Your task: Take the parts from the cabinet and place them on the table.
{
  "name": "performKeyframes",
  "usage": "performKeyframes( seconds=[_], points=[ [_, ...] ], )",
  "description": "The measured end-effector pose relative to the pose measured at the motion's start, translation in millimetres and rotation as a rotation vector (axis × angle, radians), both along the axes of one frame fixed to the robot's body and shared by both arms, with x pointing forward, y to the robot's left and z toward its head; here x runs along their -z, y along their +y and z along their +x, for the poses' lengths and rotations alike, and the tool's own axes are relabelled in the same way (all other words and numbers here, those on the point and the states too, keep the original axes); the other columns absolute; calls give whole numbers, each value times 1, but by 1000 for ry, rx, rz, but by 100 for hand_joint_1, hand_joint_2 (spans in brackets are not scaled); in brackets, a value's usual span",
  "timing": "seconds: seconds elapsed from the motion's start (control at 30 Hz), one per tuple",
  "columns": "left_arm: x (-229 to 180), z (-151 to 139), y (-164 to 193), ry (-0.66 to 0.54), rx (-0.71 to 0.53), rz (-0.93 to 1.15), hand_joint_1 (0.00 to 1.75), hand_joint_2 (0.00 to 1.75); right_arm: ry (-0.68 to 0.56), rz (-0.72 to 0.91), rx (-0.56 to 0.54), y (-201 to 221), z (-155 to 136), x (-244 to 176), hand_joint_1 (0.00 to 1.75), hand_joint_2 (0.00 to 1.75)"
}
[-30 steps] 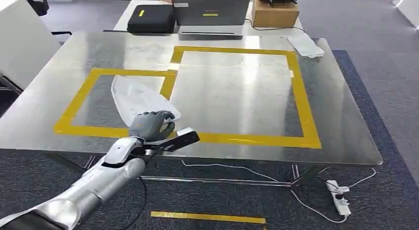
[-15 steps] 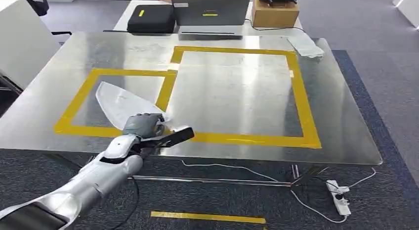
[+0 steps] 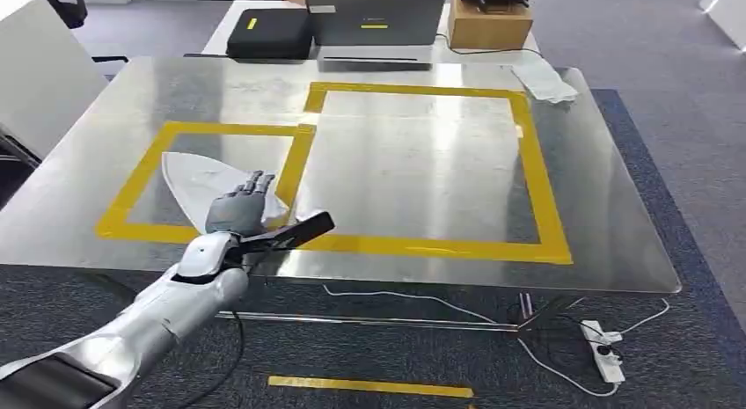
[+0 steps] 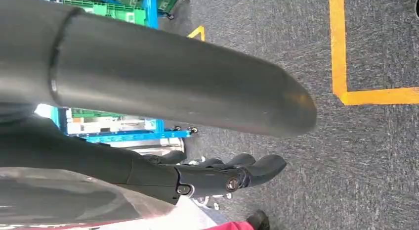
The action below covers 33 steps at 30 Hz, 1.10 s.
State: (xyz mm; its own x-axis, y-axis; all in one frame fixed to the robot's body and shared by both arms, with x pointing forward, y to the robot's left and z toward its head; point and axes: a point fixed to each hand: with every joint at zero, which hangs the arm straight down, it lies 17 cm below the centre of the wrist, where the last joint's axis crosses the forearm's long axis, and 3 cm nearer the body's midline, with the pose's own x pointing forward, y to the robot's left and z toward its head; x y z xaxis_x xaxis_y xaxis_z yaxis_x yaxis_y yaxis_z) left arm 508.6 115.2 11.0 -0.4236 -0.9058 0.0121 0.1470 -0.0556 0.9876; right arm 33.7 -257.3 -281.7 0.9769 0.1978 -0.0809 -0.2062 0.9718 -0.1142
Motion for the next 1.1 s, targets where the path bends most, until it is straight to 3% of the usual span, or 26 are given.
performKeyframes(
  seconds=[1.1],
  points=[
    [-58, 20, 2, -163, -22, -146, 0, 0, 18, -7, 38, -3, -5, 0, 0, 0]
  ],
)
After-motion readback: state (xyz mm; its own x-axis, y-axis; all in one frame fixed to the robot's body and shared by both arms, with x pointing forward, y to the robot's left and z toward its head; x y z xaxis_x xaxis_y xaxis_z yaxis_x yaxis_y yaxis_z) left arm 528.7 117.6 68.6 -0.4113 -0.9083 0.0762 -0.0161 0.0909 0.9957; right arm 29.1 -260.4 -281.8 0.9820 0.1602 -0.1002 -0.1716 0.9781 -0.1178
